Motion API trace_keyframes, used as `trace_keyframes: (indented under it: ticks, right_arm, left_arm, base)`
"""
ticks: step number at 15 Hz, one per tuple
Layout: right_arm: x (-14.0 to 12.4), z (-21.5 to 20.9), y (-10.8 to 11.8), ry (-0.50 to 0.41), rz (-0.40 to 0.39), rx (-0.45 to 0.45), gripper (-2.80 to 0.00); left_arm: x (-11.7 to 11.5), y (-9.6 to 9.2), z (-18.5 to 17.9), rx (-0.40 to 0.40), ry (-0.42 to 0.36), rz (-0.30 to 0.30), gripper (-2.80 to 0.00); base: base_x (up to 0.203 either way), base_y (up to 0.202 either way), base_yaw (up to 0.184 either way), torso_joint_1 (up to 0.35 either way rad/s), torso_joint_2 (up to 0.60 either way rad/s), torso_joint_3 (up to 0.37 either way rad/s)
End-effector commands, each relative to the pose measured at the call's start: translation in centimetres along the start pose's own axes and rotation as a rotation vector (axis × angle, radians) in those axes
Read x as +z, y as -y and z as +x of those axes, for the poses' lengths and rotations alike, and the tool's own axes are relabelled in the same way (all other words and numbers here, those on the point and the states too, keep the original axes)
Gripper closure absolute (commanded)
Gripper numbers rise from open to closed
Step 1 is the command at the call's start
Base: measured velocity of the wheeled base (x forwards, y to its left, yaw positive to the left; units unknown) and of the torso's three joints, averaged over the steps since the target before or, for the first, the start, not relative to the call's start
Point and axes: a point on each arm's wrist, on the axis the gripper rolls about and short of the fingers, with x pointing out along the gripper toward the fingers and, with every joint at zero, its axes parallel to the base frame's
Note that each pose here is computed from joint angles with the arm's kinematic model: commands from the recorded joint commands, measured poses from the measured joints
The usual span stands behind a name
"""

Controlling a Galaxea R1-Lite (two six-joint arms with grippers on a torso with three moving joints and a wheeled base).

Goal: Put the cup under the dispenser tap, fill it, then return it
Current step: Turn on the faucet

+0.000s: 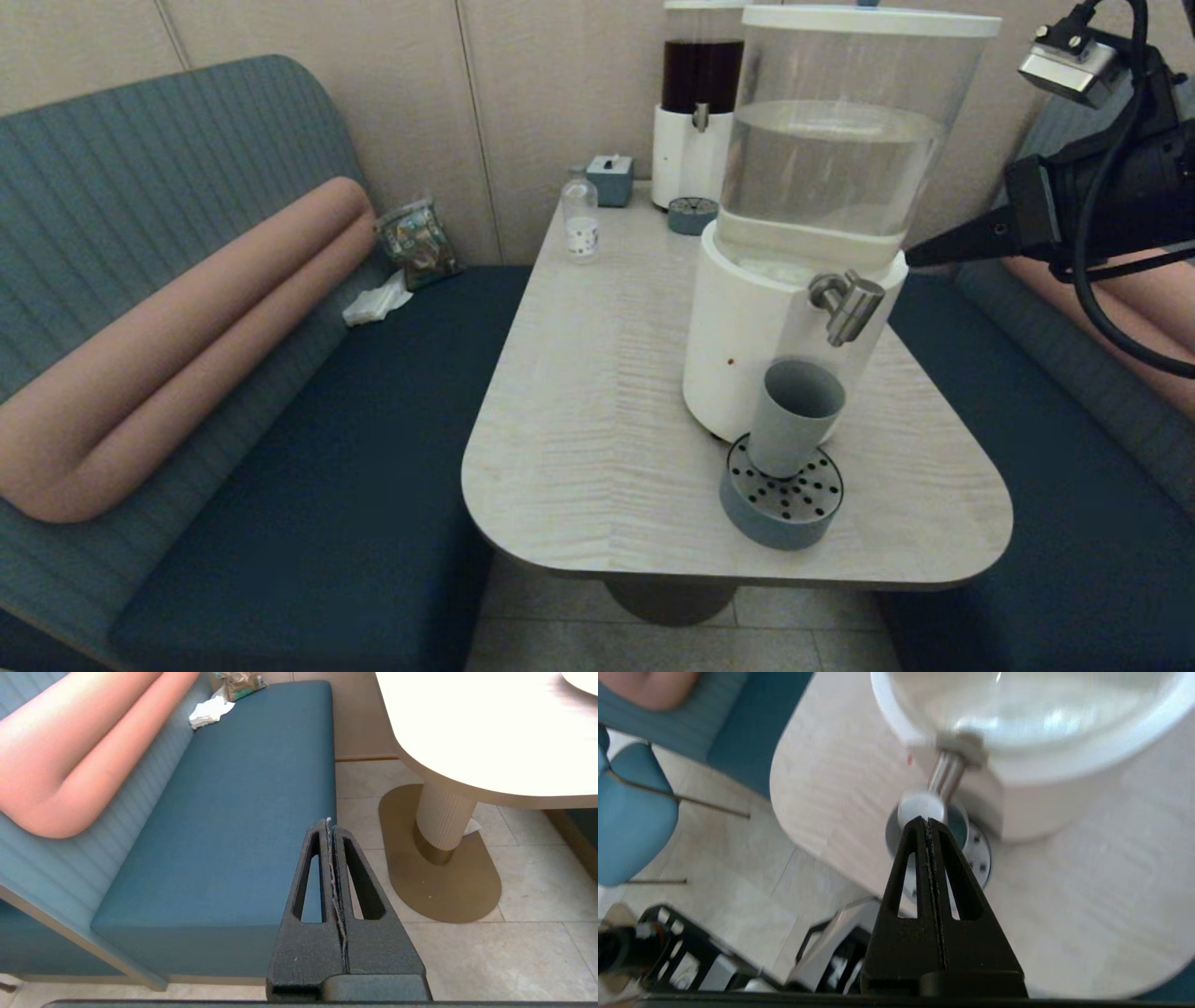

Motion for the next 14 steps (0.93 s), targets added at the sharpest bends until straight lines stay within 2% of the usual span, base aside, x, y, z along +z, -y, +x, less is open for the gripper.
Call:
trace_keyframes:
  ticks: [1, 6, 9, 14]
  right_arm:
    - [0.0, 0.8, 0.3, 0.001, 0.0, 0.004, 0.0]
    - [0.1, 2.6, 1.0, 0.01, -0.003, 0.0, 0.0]
    - [0.3, 3.4, 2.1, 0.028, 0.006, -0.043, 0.0]
    - [0.3, 4.1, 3.0, 0.021, 0.012, -0.059, 0.0]
  left_arm:
    - [0.0, 0.0, 0.0, 0.0, 0.001, 0.0, 0.0]
    - [0.0, 0.0, 0.0, 0.0, 0.001, 0.001, 0.0]
    - [0.0, 0.0, 0.0, 0.0, 0.001, 0.001, 0.0]
    - [0.0, 0.0, 0.0, 0.001, 0.0, 0.001, 0.0]
  base:
    - [0.0, 0.0, 0.0, 0.0, 0.0, 0.0]
    - [0.0, 0.0, 0.0, 0.0, 0.0, 0.0]
    - [0.0, 0.0, 0.0, 0.0, 0.0, 0.0]
    - [0.0, 0.0, 0.0, 0.0, 0.0, 0.0]
